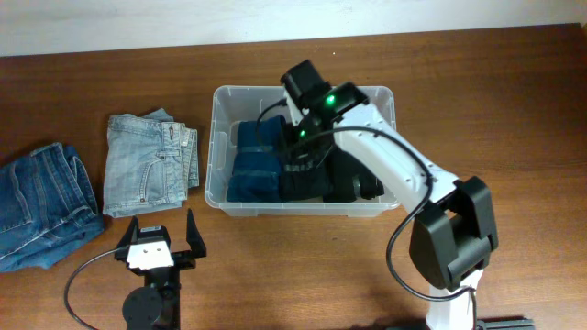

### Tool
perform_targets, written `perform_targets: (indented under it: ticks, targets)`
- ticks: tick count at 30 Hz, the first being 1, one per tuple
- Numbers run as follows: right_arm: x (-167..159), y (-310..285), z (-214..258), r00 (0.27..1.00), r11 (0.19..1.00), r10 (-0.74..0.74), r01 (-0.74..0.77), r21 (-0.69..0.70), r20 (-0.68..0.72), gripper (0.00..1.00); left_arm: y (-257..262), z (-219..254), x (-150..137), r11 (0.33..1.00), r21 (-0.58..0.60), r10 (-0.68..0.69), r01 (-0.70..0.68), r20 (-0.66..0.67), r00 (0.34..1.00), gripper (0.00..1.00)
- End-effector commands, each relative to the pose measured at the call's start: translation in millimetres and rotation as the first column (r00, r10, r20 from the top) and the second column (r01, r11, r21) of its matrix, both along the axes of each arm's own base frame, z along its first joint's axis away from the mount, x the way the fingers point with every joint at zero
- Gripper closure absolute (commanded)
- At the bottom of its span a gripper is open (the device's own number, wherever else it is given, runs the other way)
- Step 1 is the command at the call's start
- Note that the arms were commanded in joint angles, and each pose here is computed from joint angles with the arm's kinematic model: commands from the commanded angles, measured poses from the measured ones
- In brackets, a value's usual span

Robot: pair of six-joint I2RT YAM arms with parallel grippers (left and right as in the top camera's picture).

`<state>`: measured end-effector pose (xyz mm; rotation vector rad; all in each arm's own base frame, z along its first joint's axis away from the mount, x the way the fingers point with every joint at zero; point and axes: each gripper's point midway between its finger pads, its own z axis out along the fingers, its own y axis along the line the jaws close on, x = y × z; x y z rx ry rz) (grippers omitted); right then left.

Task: Pack container
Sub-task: 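Lower the black garment into the bin beside the first and release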

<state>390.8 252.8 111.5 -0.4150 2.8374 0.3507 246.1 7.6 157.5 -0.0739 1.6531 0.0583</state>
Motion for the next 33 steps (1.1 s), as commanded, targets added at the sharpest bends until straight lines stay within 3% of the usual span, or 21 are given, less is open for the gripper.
perform_targets:
  ticks: [1,7,12,21,24,30,33]
  targets:
    - [-13.1,5.9,-18.4,0.999,0.999,0.043,-0.044,-0.020,-0.004,0.96,3.0,-2.1,0.0,1.000,-0.008,0.016,-0.016,-0.001,1.000,0.00]
    - [-20.3,1.0,-70.3,0.999,0.999,0.042,-0.042,-0.015,0.003,0.82,3.0,-2.1,0.0,1.000,-0.008,0.016,-0.016,-0.001,1.000,0.01]
    - [-21.1,0.6,-82.1,0.999,0.999,0.042,-0.042,-0.006,0.018,0.76,3.0,-2.1,0.0,1.000,-0.008,0.016,-0.016,-0.001,1.000,0.01]
    - [6.7,17.7,-2.1,0.989,0.994,0.104,-0.106,0.008,0.101,0.50,3.0,-2.1,0.0,1.000,-0.008,0.016,-0.016,-0.001,1.000,0.01]
    - [16.1,7.8,28.5,0.985,0.994,0.096,-0.089,-0.057,0.143,0.46,3.0,-2.1,0.0,1.000,-0.008,0.016,-0.016,-0.001,1.000,0.01]
    - [18.7,-19.3,20.4,0.989,0.986,0.054,-0.030,-0.167,0.138,0.43,3.0,-2.1,0.0,1.000,-0.008,0.016,-0.016,-0.001,1.000,0.01]
    - [17.7,-29.2,10.6,0.994,0.985,0.021,-0.001,-0.170,0.112,0.36,3.0,-2.1,0.0,1.000,-0.008,0.016,-0.016,-0.001,1.000,0.01]
